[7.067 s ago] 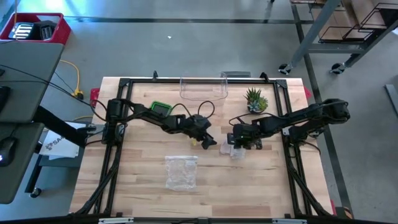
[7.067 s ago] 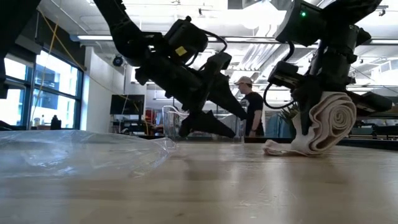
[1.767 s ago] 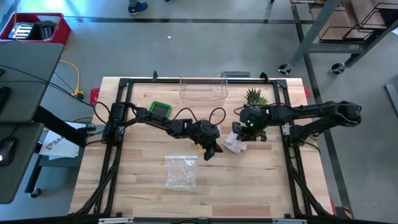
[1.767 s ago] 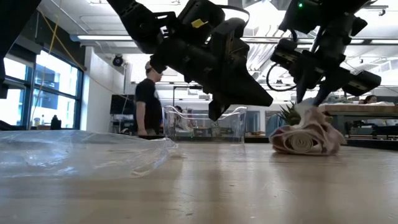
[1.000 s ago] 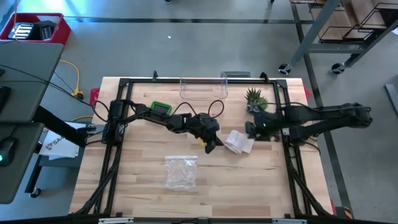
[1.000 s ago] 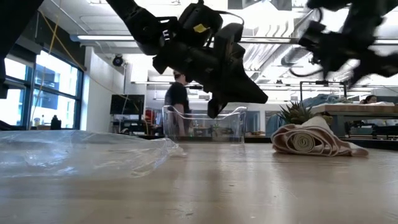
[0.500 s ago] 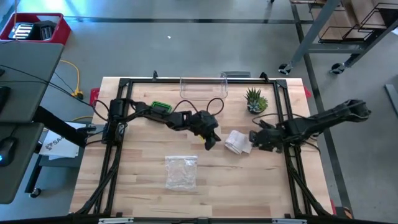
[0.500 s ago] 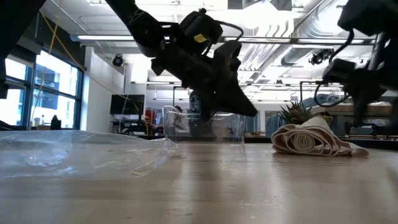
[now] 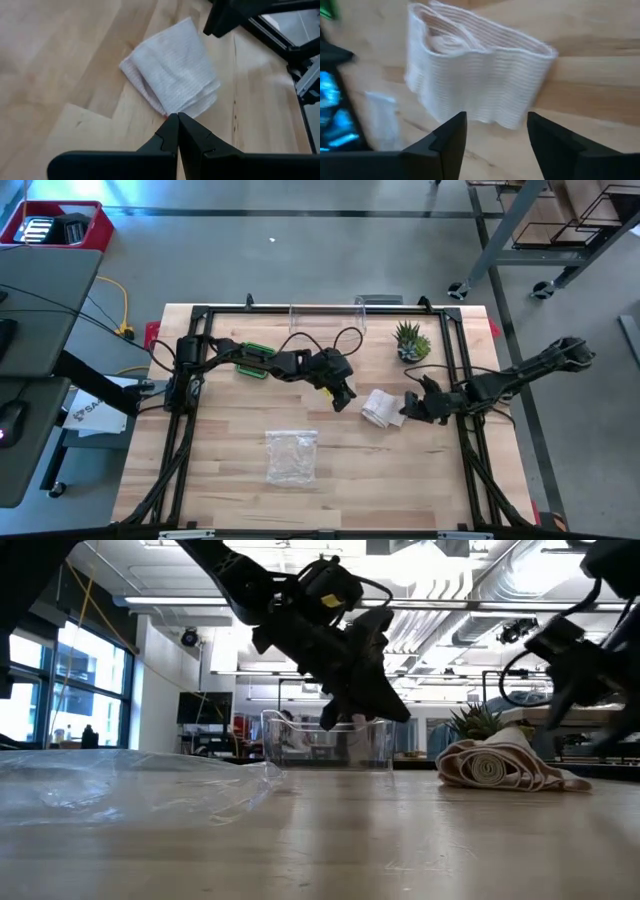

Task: Roll bandage
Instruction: Put the rolled bandage into the transparent zip bag

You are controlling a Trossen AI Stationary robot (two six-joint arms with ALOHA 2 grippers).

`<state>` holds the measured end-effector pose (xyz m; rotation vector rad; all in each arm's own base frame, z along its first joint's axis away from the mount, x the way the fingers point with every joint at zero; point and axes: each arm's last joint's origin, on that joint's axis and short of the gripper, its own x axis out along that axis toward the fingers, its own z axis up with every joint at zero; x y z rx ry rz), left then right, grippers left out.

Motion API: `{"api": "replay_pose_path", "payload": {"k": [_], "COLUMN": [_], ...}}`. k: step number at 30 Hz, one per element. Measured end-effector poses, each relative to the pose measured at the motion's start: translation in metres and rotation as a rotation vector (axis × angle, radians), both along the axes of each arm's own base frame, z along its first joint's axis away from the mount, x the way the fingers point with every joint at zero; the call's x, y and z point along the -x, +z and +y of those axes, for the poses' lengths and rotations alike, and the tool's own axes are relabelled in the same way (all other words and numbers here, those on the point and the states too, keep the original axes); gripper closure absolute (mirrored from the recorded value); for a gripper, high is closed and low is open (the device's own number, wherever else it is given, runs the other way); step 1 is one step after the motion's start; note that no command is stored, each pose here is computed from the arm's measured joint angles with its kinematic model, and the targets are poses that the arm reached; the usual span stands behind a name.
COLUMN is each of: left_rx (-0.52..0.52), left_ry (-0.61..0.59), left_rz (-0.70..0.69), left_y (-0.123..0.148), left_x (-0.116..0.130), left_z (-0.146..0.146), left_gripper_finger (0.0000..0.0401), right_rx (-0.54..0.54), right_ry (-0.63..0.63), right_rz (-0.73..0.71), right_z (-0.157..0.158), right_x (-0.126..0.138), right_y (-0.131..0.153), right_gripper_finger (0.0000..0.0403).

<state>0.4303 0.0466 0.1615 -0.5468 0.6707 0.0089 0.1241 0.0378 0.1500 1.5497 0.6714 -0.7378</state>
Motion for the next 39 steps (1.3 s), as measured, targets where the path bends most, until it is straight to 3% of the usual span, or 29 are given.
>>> {"api": "replay_pose_path", "payload": {"k": [6,13,20,25,34,39], "left_rx": [-0.011,0.02,0.035,0.016,0.014,0.069], "left_ry": [0.049,0.047,0.02,0.029,0.028,0.035], "left_rz": [0.017,0.071,0.177,0.201,0.211,0.235], "left_y": [-0.004,-0.012,-0.025,-0.028,-0.032,-0.042], "left_x": [0.0,-0.024,-0.044,-0.043,-0.045,-0.046], "left_z": [0.009,0.013,0.005,0.0,-0.017,-0.028], "left_gripper_finger": [0.0401,0.0401,0.0401,0.0401,0.0401,0.0401], "right_rx": [-0.01,-0.019,-0.032,0.062,0.038,0.058], "right_ry": [0.106,-0.086,-0.129,-0.223,-0.245,-0.313], "right_rz": [0.073,-0.022,-0.042,-0.106,-0.16,-0.22], "right_z": [0.004,0.006,0.012,0.011,0.019,0.02], "right_x": [0.009,0.011,0.018,0.016,0.0,-0.01], "right_y": [-0.003,-0.021,-0.036,-0.037,-0.043,-0.047], "right_gripper_finger": [0.0161,0.0151,0.0151,0.0151,0.0151,0.0151]}}
